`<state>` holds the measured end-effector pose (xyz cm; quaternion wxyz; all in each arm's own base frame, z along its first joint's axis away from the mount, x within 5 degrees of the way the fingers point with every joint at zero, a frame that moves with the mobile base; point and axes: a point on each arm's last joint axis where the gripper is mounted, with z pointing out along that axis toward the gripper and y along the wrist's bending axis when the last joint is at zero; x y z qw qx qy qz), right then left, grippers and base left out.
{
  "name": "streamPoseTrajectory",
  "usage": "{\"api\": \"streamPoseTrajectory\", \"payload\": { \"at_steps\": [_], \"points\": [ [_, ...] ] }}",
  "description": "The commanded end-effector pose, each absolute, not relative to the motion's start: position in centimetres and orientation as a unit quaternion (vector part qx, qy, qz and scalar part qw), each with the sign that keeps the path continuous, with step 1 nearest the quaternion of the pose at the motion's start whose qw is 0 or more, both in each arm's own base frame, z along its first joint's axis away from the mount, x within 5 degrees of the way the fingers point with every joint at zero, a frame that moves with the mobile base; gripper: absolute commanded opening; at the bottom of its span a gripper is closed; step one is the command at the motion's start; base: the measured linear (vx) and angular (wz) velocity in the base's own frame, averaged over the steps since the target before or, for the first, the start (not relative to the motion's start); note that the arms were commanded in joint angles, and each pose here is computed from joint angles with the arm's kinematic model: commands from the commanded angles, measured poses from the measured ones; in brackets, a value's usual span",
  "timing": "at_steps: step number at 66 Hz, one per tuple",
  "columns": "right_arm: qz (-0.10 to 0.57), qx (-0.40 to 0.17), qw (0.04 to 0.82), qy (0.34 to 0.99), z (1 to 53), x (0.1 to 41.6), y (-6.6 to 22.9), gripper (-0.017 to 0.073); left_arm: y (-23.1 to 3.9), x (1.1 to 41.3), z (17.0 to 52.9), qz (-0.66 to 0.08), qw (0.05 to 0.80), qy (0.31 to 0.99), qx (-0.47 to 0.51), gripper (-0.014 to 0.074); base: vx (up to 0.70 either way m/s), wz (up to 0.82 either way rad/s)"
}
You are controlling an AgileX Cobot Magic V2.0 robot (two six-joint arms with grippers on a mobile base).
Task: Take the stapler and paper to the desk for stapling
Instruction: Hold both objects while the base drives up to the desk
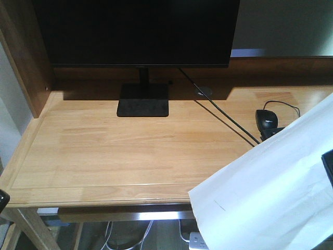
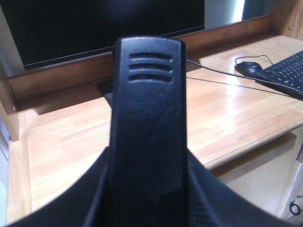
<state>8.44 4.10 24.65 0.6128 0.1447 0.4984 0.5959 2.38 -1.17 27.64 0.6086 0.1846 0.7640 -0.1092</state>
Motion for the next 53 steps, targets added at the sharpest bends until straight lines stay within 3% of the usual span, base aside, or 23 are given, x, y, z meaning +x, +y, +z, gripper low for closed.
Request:
{"api": "streamPoseTrajectory", "payload": {
  "at_steps": [1,53],
  "points": [
    [0.607,0.133,0.621,0.478,24.98,8.18,4.09,-0.0005,-1.17,2.38,29.64,-0.121,0.659,0.722,0.173,-0.0007,0.07,0.0],
    [0.606,0.133,0.621,0.479,24.98,8.18,4.09,-0.0005,-1.17,2.38,29.64,-0.121,0.659,0.722,0.173,-0.0007,0.04,0.0]
  ]
}}
